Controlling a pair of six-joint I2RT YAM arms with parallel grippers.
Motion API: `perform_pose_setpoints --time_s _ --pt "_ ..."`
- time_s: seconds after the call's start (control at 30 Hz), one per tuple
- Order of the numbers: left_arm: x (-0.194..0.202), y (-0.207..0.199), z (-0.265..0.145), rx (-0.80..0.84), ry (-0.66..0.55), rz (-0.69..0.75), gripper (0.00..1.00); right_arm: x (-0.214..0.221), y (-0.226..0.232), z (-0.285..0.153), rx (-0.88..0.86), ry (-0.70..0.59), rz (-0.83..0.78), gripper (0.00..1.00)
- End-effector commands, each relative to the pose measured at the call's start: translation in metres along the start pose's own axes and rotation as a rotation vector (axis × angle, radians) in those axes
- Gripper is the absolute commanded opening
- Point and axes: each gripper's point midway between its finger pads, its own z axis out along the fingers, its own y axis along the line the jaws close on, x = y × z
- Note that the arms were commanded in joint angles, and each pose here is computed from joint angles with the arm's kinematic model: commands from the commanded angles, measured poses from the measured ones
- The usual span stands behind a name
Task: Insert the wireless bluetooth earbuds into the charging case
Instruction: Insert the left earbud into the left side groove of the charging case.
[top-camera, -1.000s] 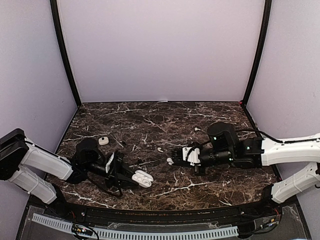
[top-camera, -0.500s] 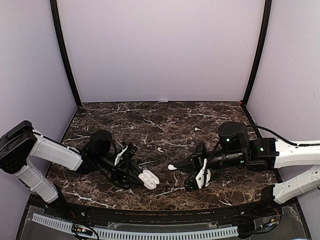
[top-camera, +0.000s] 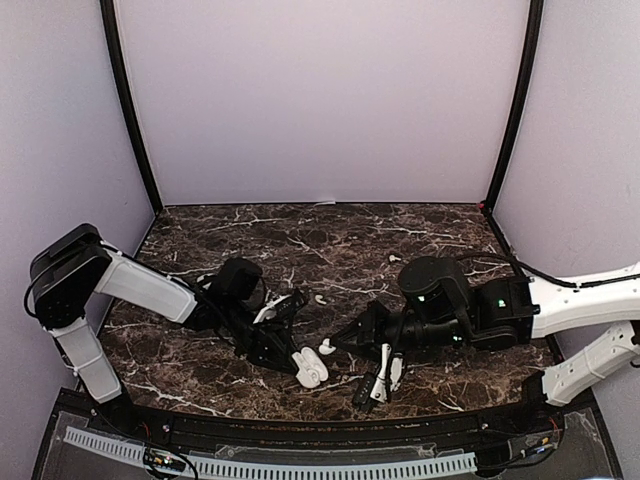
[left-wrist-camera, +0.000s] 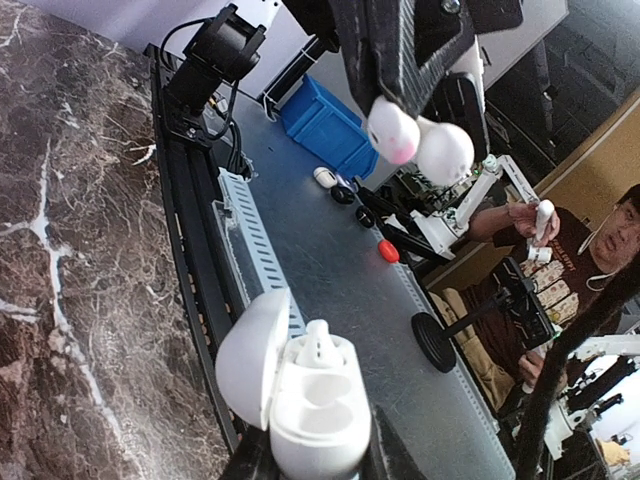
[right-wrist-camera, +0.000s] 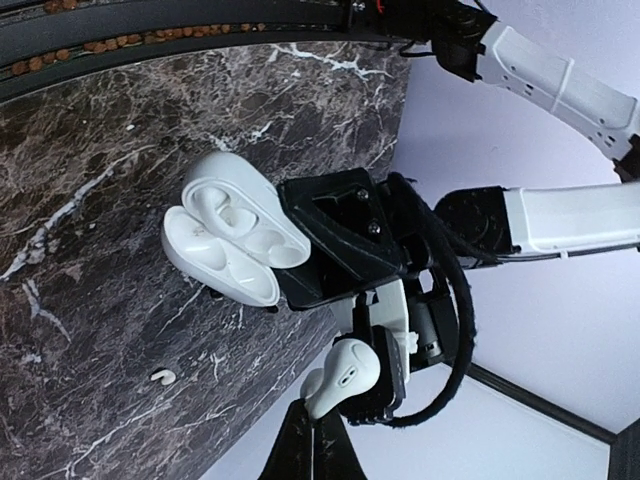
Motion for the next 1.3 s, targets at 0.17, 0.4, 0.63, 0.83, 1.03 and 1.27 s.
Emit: perform_pose_setpoints --time_s 0.17,0.4,0.63,0.83,1.03,1.27 --pt "0.002 -0.008 0.012 0.097 0.061 -0.039 0.0 -0.001 0.015 0.01 -0.168 0.096 -0.248 0.0" --pt "-0.007 -0.008 0.015 0.121 0.081 0.021 0.0 -0.006 0.025 0.011 -0.227 0.112 -0.372 0.0" --pt "-0.012 0.0 0.019 0.124 0.099 -0.011 0.0 0.002 0.027 0.015 -0.235 0.175 -0.463 0.0" --pt "-0.014 0.002 0.02 0.128 0.098 -0.035 0.0 0.007 0.026 0.016 -0.196 0.217 -0.547 0.0" --pt "-0.017 0.003 0.021 0.129 0.098 -0.049 0.0 0.005 0.024 0.021 -0.162 0.223 -0.638 0.0" --pt "-0.019 0.005 0.021 0.137 0.097 -0.057 0.0 -0.003 0.016 0.026 -0.124 0.208 -0.716 0.0"
